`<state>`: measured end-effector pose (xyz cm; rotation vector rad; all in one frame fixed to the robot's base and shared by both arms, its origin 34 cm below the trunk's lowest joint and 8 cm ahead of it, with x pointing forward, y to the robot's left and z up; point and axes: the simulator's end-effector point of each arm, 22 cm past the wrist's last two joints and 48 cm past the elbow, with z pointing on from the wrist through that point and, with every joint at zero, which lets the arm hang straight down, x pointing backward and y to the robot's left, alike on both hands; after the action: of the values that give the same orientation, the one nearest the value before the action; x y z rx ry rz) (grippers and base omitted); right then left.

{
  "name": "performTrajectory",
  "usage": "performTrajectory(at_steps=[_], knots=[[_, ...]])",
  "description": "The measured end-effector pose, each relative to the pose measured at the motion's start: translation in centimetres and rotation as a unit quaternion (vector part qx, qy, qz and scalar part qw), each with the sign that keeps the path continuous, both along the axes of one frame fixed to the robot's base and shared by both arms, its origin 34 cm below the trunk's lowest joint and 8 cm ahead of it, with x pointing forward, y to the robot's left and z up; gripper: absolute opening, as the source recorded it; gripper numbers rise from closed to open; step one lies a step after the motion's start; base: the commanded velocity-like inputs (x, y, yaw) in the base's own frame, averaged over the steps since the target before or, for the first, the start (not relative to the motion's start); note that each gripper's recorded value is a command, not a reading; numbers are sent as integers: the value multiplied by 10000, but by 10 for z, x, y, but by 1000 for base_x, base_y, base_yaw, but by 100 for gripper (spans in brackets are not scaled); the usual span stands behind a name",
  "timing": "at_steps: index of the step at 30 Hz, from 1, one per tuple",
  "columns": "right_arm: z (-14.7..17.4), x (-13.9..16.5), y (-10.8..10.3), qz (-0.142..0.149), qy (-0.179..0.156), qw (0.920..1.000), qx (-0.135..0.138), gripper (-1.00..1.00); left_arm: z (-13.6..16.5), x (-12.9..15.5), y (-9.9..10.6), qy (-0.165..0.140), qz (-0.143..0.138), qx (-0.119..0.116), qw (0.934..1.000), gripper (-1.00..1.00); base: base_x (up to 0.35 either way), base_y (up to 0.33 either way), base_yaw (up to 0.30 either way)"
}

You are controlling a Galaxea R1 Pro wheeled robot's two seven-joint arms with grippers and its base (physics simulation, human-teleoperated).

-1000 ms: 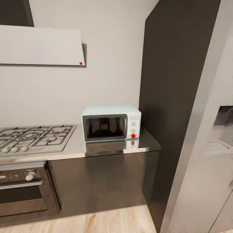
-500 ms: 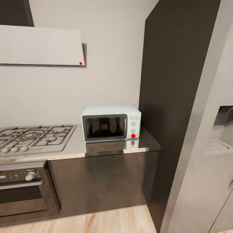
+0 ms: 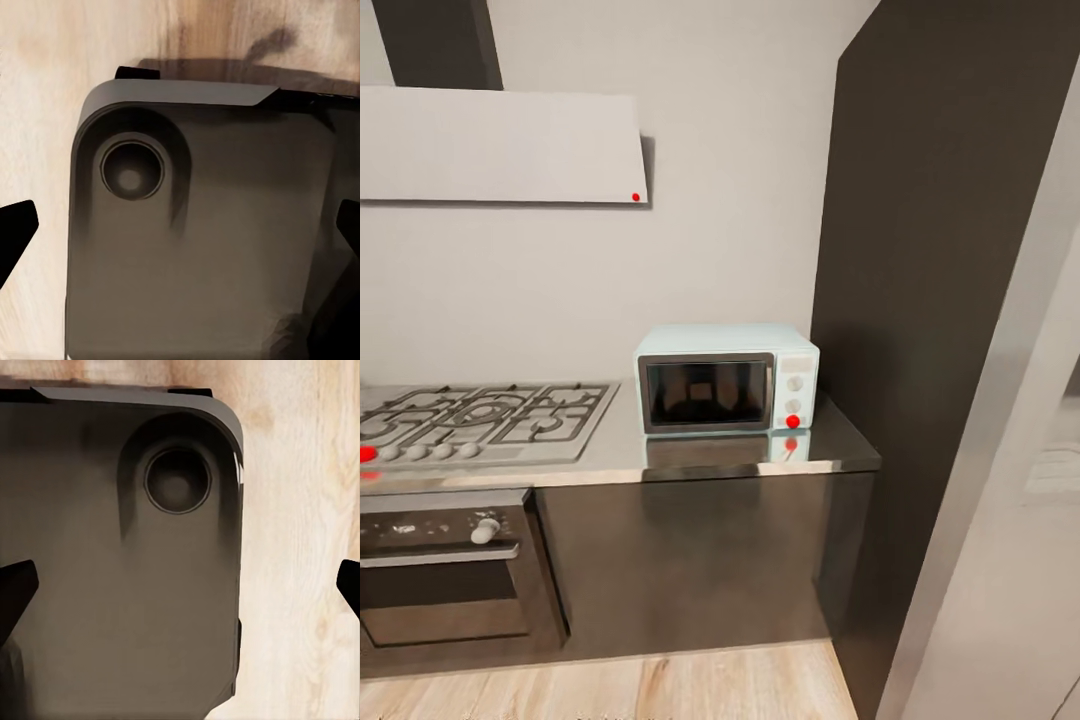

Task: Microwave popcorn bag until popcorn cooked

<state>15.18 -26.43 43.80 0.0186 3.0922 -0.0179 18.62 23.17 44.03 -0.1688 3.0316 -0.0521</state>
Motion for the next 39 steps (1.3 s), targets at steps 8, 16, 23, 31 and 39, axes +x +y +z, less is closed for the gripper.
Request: performTrajectory(at_steps=[8,16,23,31,39], knots=[[0,0,0,19,0,10000,7,100,0,0,0,0,0,-3,10000,100,0,0,11],[0,0,1,-9,7,10000,-29,100,0,0,0,0,0,-3,10000,100,0,0,0],[0,-1,-2,0,32,10000,-50,100,0,0,0,0,1,2,10000,100,0,0,0],[5,55,2,28,-538,9985,-26,100,0,0,0,0,1,4,10000,100,0,0,0],[70,235,33,378,-2001,9790,41,100,0,0,1,0,1,11,10000,100,0,0,0]])
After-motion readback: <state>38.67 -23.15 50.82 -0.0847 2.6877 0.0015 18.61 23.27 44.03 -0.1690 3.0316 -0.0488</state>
